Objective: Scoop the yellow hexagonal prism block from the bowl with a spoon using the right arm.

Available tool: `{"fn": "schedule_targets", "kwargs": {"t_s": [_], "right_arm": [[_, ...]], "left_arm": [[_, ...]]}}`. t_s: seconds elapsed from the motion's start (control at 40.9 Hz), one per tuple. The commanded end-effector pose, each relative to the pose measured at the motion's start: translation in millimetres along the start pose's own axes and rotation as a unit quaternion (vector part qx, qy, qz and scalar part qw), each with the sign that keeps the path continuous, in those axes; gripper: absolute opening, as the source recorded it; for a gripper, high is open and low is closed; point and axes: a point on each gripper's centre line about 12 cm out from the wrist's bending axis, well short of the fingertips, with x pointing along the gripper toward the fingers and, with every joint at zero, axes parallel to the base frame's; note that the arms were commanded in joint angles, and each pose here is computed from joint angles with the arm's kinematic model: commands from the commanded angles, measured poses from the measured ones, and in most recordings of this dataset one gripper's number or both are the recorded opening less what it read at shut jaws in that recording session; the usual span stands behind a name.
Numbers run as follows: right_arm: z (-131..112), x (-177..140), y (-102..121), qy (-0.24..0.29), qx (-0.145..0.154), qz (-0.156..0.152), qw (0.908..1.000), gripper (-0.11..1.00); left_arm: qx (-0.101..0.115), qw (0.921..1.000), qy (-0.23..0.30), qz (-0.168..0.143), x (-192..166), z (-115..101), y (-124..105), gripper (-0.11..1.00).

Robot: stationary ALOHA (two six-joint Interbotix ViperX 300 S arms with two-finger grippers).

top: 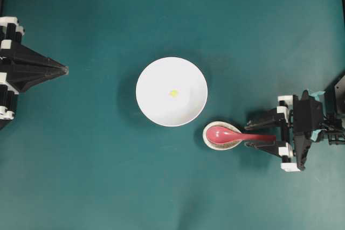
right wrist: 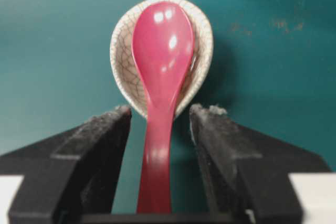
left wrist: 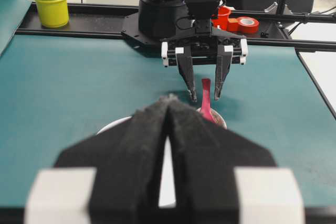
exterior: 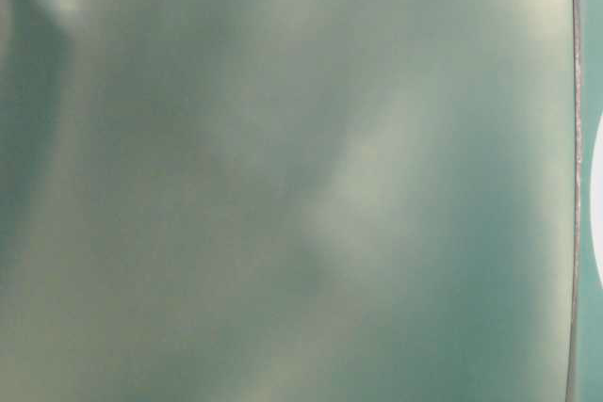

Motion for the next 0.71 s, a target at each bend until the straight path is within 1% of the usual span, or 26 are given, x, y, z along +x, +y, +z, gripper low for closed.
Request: {"fn": "schedule_targets", "kwargs": {"t_s": [0.0,0.147,0.416,0.685], "right_arm": [[1.3,-0.2,3.1,-0.007,0.0,0.005,1.0,0.55],[-0.9,0.0,5.2,-0.007,-0.005,0.009,0.9999,0.55],[-5.3,3.4,5.5,0.0,-0.01,0.006,0.9999,0.55],[-2.0,2.0,4.5,-0.017,-0.011,0.006,0.9998,0.55]], "left_arm": [[0.001,0.9999,-0.015,-0.001,3.1,10.8,-0.4,-0.01],[0.0,0.9999,-0.015,-0.001,3.1,10.8,-0.6,-0.01],[0.001,0.9999,-0.015,-0.002,3.1,10.8,-0.7,-0.01],[-0.001,0.9999,-0.015,-0.001,3.1,10.8,-0.6,-0.01]]}}
